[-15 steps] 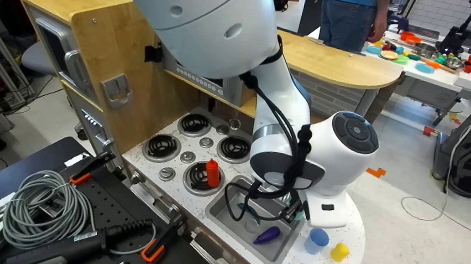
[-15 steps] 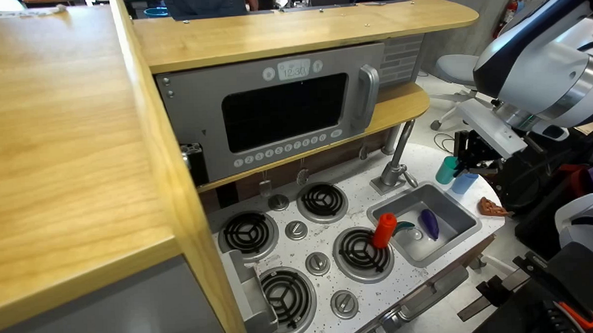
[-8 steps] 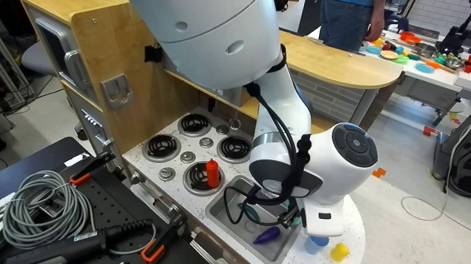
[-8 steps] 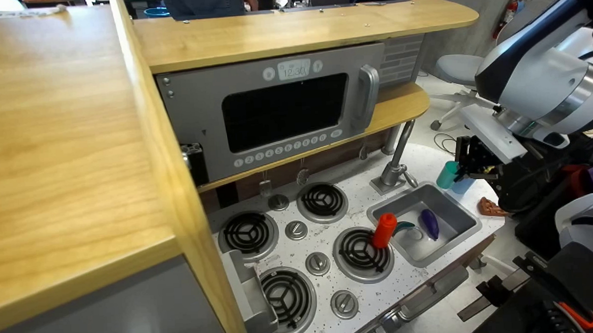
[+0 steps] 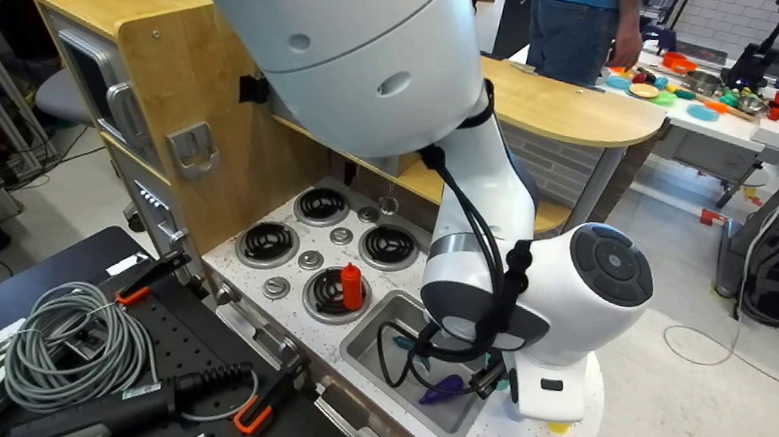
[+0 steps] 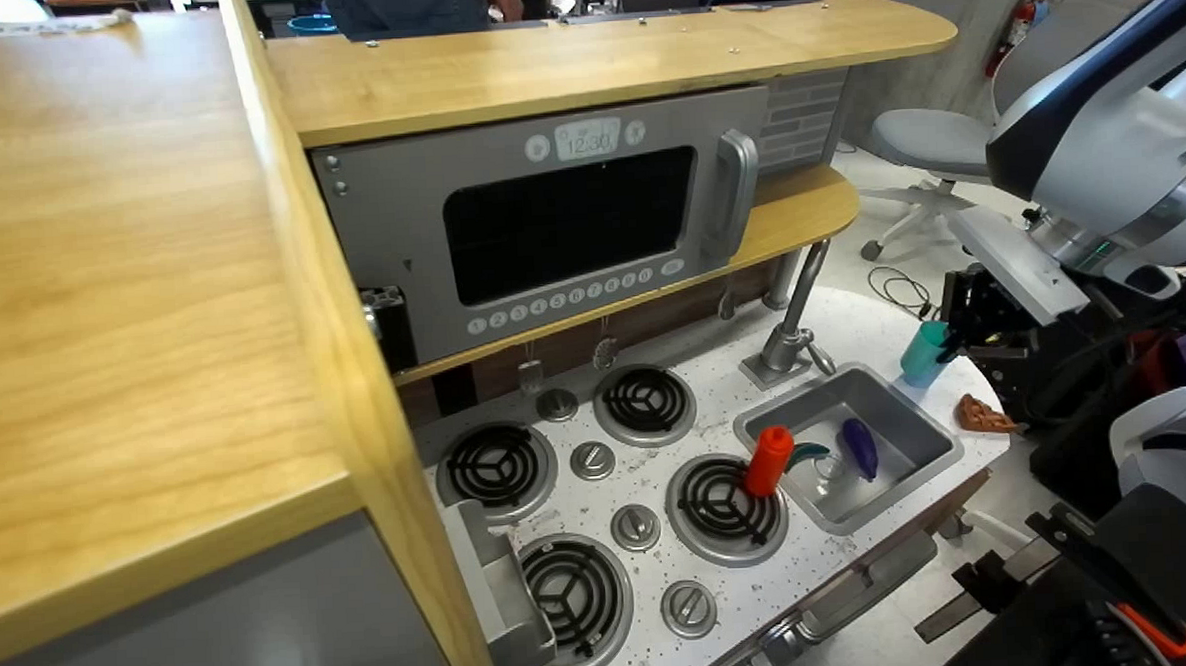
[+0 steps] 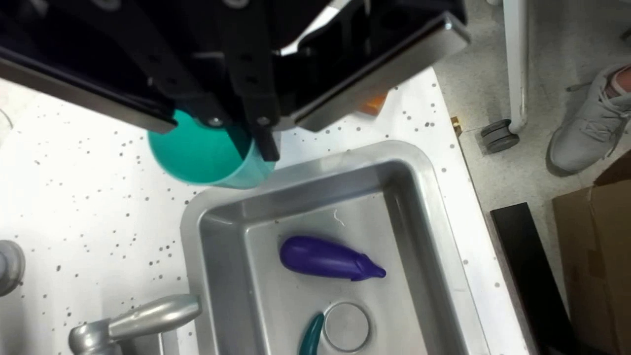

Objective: Get the green cup in the sink and put it next to the blue cup on the edge of the sink

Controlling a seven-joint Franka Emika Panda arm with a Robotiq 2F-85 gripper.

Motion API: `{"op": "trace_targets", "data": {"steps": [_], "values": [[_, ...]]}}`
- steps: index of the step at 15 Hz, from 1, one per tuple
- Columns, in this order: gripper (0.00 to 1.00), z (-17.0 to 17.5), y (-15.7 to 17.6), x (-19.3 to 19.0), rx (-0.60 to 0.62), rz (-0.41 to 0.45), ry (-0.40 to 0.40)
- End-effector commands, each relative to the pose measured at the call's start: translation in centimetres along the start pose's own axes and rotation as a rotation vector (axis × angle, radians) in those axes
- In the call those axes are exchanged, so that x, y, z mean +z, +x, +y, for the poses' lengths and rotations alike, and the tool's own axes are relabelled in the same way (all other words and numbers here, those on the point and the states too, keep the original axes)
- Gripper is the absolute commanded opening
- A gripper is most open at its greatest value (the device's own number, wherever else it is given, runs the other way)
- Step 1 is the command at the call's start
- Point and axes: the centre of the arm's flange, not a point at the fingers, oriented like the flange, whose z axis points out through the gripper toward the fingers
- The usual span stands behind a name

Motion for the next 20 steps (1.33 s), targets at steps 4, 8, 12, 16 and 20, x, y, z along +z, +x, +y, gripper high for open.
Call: {"op": "trace_targets", "data": {"steps": [4, 8, 12, 16, 20], "values": [[0.01, 2.9, 1.3, -0.3, 0.025, 0.021, -0.032], [0.01, 3.9, 2.2, 0.3, 0.041, 0.041, -0.058], [0.01, 4.2, 2.1, 1.9, 0.024, 0.044, -0.074], [0.01, 4.1, 1.2, 2.9, 0.009, 0.031, -0.078], [0.01, 3.8, 0.9, 3.1, -0.001, 0.018, -0.072]]}}
